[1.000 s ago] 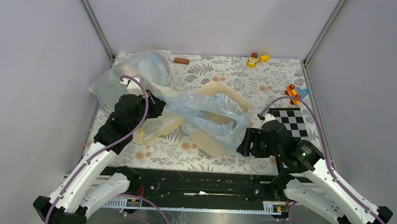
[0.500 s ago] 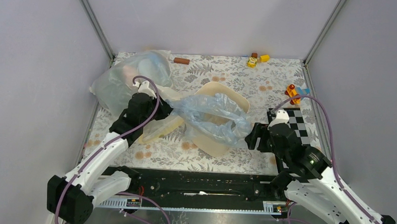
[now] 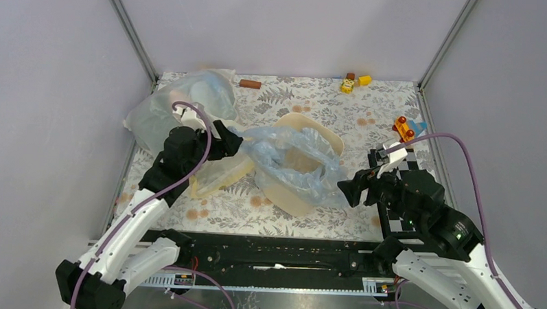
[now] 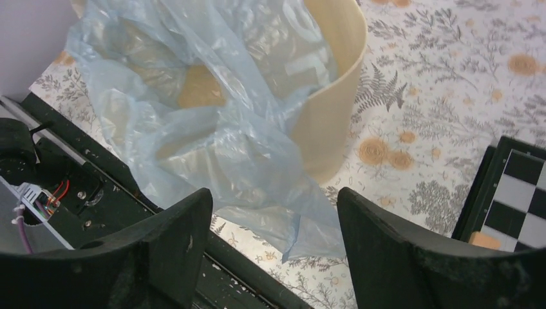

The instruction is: Put the trash bags into the trash bin

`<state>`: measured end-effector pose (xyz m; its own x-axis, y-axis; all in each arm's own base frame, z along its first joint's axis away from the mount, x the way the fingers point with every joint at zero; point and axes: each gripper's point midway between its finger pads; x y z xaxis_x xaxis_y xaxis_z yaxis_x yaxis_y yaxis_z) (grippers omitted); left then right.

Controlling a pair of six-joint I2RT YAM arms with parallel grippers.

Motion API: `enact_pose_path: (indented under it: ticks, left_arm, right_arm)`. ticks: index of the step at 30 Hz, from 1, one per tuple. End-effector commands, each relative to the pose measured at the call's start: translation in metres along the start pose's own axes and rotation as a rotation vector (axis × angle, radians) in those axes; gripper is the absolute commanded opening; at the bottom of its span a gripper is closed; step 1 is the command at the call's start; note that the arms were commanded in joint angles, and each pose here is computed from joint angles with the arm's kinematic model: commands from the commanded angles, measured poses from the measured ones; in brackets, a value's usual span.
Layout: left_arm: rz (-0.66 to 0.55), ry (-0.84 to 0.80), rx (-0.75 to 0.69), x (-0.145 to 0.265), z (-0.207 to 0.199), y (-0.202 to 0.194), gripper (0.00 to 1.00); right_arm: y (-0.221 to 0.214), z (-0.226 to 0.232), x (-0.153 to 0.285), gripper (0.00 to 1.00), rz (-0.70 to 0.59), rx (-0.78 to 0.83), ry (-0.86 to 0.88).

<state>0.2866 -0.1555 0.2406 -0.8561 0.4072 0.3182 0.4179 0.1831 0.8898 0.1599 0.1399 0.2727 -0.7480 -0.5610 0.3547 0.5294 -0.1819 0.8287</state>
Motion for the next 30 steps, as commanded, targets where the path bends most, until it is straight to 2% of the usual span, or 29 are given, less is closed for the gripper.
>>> enact_pose_path:
  ticks: [1, 5, 13, 17, 21, 23, 25, 27, 28, 30]
  left_arm:
    - [-0.114, 0.055, -0.059, 0.023, 0.003, 0.045, 0.82]
    - [-0.099, 0.07, -0.101, 0.029, 0.002, 0.057, 0.86]
    - [-0.054, 0.082, -0.199, 0.027, 0.001, 0.069, 0.9]
    - [-0.014, 0.063, -0.19, 0.018, -0.003, 0.064, 0.89]
    - [-0.029, 0.039, -0.182, 0.014, -0.007, 0.066, 0.89]
    - [-0.049, 0.003, -0.187, 0.015, -0.013, 0.068, 0.9]
    - [-0.074, -0.011, -0.19, 0.016, -0.016, 0.072, 0.92]
    - [-0.075, -0.011, -0.186, 0.013, -0.017, 0.073, 0.92]
    - [-0.069, -0.011, -0.181, 0.01, -0.016, 0.072, 0.92]
    - [-0.055, -0.019, -0.149, 0.002, -0.017, 0.066, 0.92]
  right_arm:
    - [0.037, 0.03, -0.001, 0.75, -0.082, 0.17, 0.127]
    - [0.059, 0.043, -0.013, 0.65, -0.077, 0.268, 0.143]
    - [0.057, 0.065, -0.055, 0.59, 0.05, 0.328, 0.203]
    - [0.056, 0.065, -0.071, 0.58, 0.07, 0.343, 0.196]
    - [0.055, 0.063, -0.083, 0.54, 0.095, 0.362, 0.18]
    - [0.053, 0.061, -0.087, 0.45, 0.11, 0.373, 0.167]
    - [0.051, 0.056, -0.091, 0.31, 0.119, 0.381, 0.146]
    - [0.055, 0.055, -0.092, 0.06, 0.105, 0.382, 0.132]
    - [0.059, 0.055, -0.093, 0.0, 0.086, 0.376, 0.124]
    - [0.069, 0.056, -0.094, 0.0, 0.044, 0.354, 0.109]
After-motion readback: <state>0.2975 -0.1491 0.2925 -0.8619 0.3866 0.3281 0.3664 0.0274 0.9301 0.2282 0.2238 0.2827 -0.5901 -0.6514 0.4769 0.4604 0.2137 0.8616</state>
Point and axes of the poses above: each gripper's point midway between its finger pads, its own x axis back along the fingers, its own z axis along the line the jaws close on, y = z × x, and after that the axes turned 14 degrees about -x, right-handed
